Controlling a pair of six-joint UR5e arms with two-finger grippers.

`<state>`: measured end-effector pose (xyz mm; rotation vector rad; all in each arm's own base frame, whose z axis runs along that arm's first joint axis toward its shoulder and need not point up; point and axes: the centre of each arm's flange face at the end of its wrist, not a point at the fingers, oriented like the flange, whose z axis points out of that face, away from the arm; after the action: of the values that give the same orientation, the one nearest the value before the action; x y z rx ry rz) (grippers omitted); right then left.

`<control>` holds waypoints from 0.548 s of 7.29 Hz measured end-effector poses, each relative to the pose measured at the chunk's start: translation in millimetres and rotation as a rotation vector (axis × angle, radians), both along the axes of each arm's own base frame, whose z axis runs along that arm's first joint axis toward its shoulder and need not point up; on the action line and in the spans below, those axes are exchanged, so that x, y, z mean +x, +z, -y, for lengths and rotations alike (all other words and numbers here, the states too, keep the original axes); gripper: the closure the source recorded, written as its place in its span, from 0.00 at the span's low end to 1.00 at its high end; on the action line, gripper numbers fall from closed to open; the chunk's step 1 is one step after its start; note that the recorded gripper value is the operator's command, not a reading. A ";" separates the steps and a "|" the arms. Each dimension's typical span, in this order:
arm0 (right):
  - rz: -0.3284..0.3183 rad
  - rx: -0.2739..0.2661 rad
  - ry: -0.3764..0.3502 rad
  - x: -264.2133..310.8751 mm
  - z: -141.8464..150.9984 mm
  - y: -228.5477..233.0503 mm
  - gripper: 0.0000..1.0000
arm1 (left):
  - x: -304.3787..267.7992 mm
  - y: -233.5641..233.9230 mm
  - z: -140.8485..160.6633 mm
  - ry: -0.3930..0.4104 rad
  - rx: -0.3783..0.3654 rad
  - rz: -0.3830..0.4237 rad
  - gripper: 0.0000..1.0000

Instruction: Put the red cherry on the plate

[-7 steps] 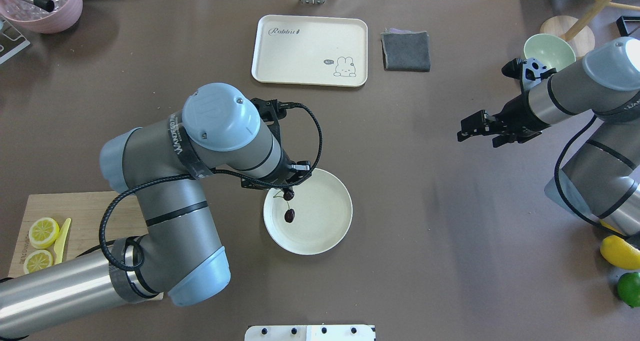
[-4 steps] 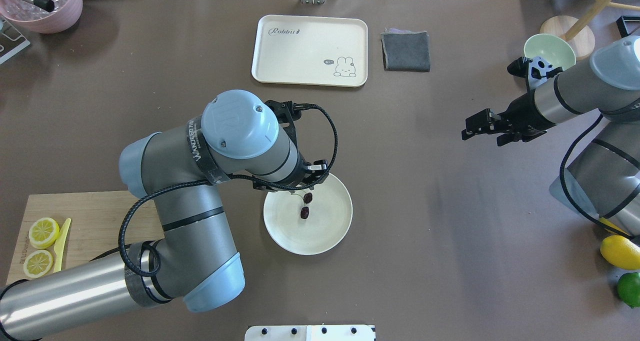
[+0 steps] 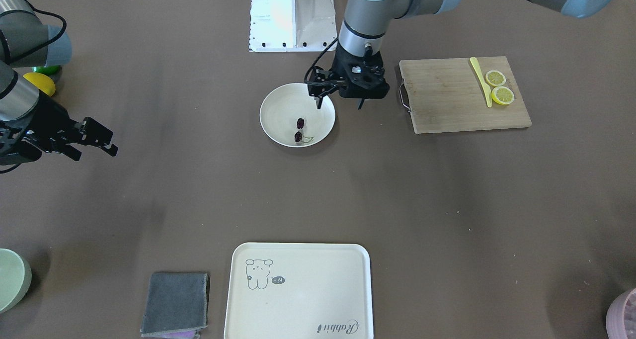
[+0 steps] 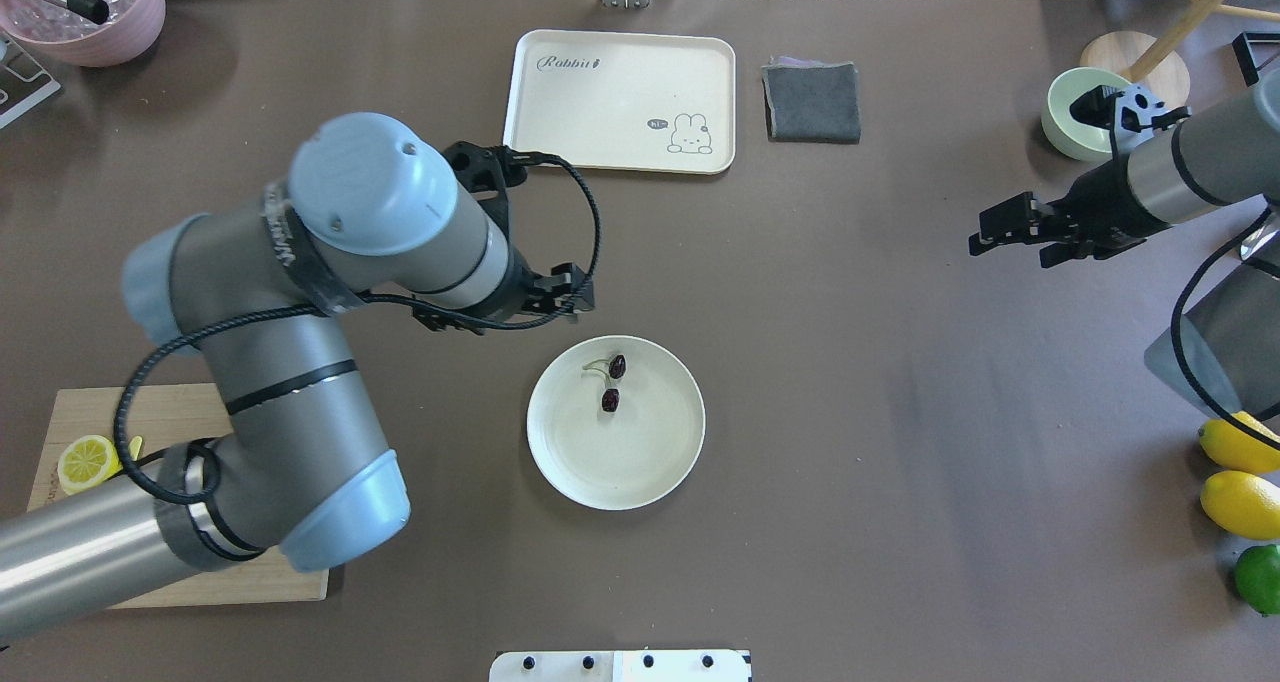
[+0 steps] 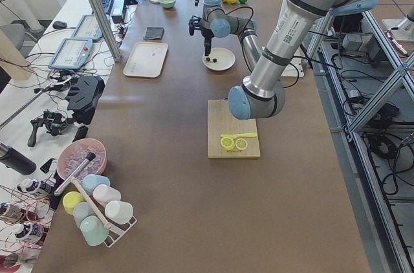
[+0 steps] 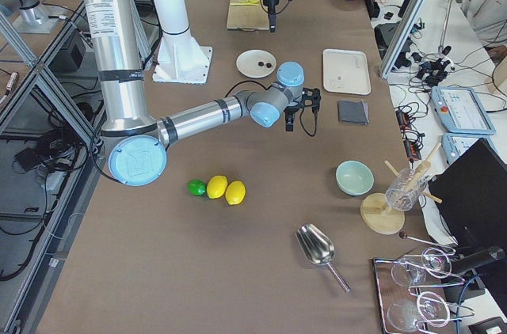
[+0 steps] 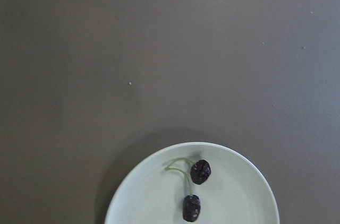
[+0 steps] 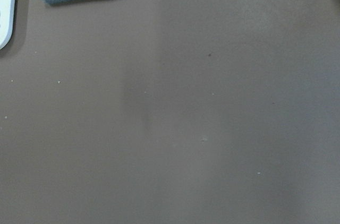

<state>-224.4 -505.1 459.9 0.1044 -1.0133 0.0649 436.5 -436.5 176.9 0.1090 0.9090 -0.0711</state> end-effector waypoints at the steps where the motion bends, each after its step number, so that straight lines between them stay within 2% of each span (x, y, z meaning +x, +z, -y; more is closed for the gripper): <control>1: -0.026 0.034 -0.024 37.4 5.8 18.0 0.00 | -45.7 15.6 20.5 0.043 0.034 0.048 0.02; 2: -0.056 0.069 -0.050 78.4 10.9 35.9 0.00 | -100.0 44.7 38.2 0.084 0.082 0.105 0.02; 4: -0.115 0.118 -0.096 146.4 14.3 66.2 0.00 | -221.5 132.8 64.4 0.203 0.185 0.207 0.02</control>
<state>-78.0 -519.5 526.1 0.1655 -0.9053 -0.0883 215.0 -500.9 309.8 0.1920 0.7140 0.2100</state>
